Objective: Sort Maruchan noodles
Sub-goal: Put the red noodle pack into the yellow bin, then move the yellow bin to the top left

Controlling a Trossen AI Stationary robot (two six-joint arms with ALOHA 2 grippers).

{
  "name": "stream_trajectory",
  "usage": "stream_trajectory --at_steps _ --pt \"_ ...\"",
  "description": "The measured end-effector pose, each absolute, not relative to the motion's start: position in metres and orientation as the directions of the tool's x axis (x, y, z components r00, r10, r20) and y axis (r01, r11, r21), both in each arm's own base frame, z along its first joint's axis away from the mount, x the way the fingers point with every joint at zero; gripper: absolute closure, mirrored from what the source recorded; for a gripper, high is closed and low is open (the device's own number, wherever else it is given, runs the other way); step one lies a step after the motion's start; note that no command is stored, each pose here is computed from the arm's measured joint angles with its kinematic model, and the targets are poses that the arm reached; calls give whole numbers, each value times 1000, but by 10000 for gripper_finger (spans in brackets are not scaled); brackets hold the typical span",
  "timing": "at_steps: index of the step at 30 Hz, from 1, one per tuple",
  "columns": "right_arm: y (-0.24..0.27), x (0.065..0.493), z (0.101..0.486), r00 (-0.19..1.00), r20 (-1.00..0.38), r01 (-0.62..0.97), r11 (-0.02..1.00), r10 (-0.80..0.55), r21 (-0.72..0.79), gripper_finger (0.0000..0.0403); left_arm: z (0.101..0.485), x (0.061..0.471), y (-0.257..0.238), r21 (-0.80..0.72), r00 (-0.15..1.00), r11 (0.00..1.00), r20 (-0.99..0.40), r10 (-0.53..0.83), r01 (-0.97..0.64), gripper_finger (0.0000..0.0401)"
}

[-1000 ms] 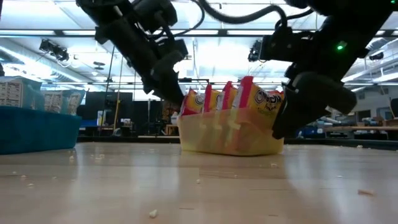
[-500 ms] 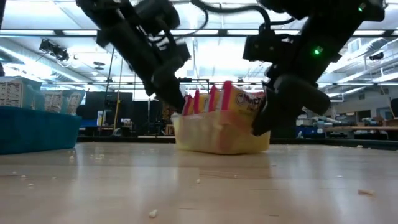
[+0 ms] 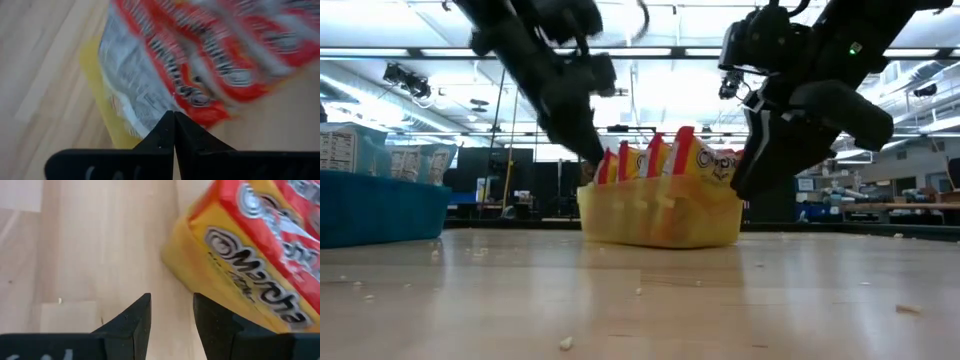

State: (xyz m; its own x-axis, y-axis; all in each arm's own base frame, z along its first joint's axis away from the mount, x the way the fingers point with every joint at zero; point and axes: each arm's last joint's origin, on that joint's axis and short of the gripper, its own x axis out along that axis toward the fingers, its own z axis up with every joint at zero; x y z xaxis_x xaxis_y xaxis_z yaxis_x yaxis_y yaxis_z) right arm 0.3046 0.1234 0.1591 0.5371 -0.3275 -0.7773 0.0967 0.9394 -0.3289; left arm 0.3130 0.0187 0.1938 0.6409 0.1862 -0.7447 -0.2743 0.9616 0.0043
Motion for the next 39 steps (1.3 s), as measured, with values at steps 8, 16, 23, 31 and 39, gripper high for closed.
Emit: stream_trajectory --at_steps 8,16,23,31,39 --pt "98 308 158 464 -812 160 935 -354 -316 251 214 299 41 107 575 933 -761 299 -344 394" --pt "39 323 158 425 -760 242 870 -492 -429 251 216 297 14 1 601 996 -797 58 -95 393" --pt "-9 348 170 575 -668 243 878 -473 -413 251 229 279 -36 -60 561 995 -823 -93 77 393" --pt "-57 366 196 759 -423 354 859 -495 -371 251 218 292 -60 -2 607 986 -788 -103 165 393" --pt "-32 353 225 784 -412 318 870 -464 -376 251 191 322 -26 238 636 962 -765 102 133 393"
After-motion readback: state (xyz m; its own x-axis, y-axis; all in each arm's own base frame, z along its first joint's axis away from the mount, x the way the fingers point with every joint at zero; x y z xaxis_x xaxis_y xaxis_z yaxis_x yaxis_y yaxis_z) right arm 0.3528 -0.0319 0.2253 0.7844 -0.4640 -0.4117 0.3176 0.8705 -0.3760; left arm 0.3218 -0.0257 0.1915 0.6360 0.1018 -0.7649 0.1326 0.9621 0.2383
